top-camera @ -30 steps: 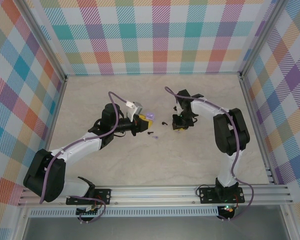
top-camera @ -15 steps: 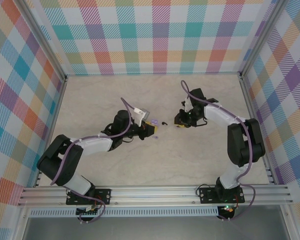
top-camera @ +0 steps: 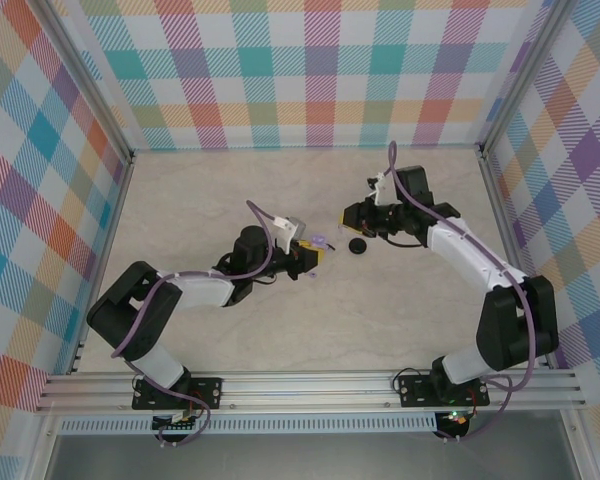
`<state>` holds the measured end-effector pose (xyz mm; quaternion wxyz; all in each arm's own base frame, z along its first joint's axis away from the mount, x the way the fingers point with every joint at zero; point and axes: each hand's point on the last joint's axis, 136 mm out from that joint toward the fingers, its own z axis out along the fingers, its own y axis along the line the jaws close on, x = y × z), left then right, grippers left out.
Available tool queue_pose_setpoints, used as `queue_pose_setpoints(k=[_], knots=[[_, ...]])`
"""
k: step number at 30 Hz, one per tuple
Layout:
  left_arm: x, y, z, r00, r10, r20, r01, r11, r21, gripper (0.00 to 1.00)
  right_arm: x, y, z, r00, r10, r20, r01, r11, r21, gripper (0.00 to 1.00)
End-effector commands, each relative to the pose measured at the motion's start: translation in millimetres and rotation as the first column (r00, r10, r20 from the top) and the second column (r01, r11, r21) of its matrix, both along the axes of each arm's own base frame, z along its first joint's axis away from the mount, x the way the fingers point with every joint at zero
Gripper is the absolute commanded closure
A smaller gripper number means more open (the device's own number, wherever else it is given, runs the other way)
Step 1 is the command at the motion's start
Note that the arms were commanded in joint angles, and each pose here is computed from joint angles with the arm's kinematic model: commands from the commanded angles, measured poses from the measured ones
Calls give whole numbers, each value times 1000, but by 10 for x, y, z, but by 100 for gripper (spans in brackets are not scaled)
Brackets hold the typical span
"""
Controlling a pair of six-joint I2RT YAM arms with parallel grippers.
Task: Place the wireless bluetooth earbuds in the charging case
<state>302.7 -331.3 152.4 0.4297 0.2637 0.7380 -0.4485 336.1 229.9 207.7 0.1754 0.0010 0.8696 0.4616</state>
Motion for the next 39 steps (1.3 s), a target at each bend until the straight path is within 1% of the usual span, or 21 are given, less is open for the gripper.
queue_pose_setpoints(k=[1, 6, 15, 25, 29, 39], knots=[[-129, -139, 219, 989, -77, 123, 84, 995, -57, 100, -28, 65, 333, 998, 7, 69, -14, 994, 107, 80], [-161, -185, 422, 973, -84, 217, 106, 990, -93, 100, -83, 72, 589, 991, -7, 134, -13, 988, 153, 80], [-108, -205, 766, 948, -54, 315, 95, 989, -117, 100, -222, 104, 899, 975, -7, 223, -36, 981, 191, 79], [-95, -209, 1201, 922, -23, 385, 90, 983, -157, 100, -283, 193, 1020, 961, -2, 276, -56, 977, 206, 79], [-61, -191, 1242, 920, -2, 391, 67, 986, -151, 100, -329, 238, 1101, 954, 16, 300, -84, 973, 214, 79], [-102, -181, 1418, 908, -5, 420, 84, 982, -170, 100, -359, 268, 1110, 951, 30, 308, -97, 974, 204, 79]])
